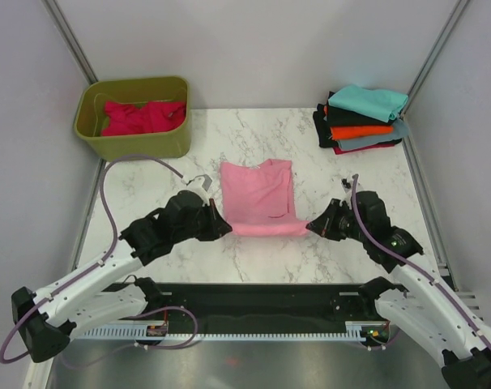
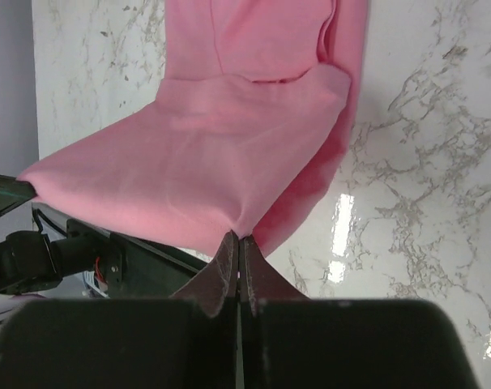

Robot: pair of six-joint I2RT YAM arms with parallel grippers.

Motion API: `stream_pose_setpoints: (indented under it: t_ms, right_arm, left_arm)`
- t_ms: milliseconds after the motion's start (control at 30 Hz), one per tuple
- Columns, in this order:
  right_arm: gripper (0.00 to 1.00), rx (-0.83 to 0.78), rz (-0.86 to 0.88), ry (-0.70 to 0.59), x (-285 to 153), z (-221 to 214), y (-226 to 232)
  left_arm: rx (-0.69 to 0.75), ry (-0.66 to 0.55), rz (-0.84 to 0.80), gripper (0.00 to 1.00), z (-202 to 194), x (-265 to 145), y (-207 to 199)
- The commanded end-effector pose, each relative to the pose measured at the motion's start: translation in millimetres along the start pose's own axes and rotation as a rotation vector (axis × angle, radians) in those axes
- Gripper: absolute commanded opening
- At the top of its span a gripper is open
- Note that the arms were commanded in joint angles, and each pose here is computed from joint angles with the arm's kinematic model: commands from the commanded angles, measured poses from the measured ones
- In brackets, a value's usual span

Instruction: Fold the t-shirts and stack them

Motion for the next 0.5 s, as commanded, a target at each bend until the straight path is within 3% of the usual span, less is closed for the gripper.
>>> stream_pose_setpoints:
  t_ms: [0, 167, 467]
  right_arm:
    - [0.00, -0.019, -0.074, -0.052, -5, 29, 11]
    - [0.00, -0.113, -0.137, -0.118, 2, 71, 23]
    - [0.00, -0.178, -0.197, -0.123, 41, 116, 30]
  left_arm:
    - [0.008, -0.076, 0.101, 0.02, 24, -8, -5]
    - [0.048, -0.096, 0.137, 0.02, 49, 1, -15]
    - [0.033, -0.150, 0.166, 0.02, 115, 13, -11]
Point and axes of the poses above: each gripper's point midway between its finger pads, its own x axis out along the fingers, its own y axis along the line the jaws close on, z = x × y, the point moved 6 cm from there along -x, back along the fingers, and after that the axes turned 5 degrees about -x, right-handed, at the moved point
